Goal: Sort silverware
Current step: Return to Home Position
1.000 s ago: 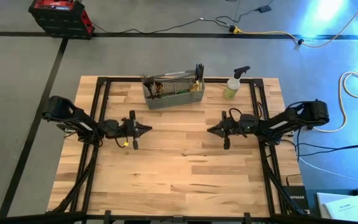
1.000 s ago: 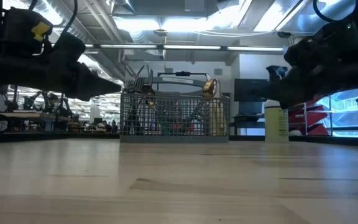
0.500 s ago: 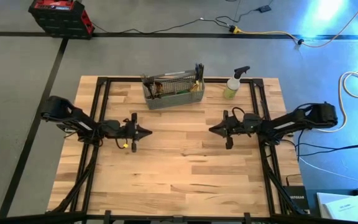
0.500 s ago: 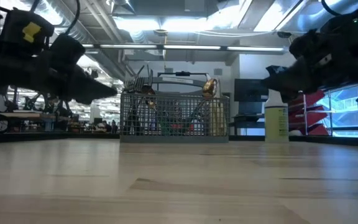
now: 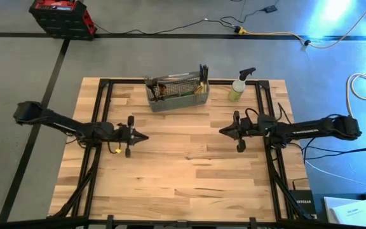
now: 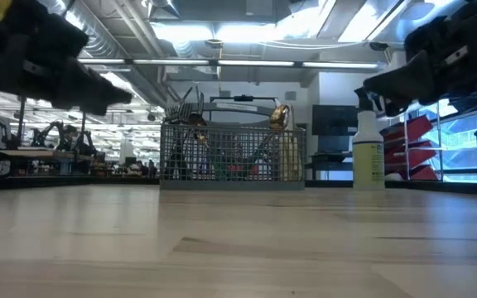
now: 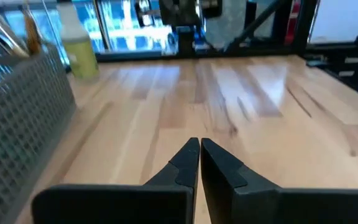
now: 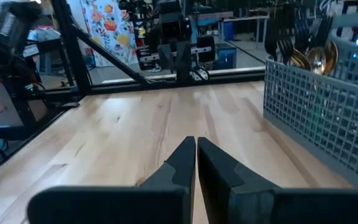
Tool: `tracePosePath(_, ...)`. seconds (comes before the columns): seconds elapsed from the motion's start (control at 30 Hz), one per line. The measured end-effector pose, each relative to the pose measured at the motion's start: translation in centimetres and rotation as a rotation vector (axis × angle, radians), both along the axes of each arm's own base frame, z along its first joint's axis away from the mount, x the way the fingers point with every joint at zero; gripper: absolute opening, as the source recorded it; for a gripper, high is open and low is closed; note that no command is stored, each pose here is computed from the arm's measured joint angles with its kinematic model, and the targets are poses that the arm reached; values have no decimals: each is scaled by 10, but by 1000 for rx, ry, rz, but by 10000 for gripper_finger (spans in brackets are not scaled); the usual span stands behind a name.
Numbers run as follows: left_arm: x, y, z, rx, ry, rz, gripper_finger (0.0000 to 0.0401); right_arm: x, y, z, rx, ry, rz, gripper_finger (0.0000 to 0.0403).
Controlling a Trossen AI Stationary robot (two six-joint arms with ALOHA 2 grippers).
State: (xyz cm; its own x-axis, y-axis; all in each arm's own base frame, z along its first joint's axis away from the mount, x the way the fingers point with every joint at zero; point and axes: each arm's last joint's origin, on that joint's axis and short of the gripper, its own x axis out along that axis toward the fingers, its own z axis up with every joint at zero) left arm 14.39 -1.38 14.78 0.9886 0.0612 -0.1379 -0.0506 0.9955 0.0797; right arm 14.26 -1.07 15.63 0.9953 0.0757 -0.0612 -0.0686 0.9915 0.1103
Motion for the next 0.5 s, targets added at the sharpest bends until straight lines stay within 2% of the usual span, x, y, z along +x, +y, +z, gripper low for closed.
tracePosePath(0.13,-12,-1,9,36,-38,7,0,-6,6,3,-27,-8,-20,1)
tracePosePath(0.3,-27,-2,9,24,-22,-7,0,-15,10,8,-45,-31,-35,1)
tracePosePath(0.5,-40,-2,14,37,-75,-1,0,-27,11,10,-53,-48,-35,1)
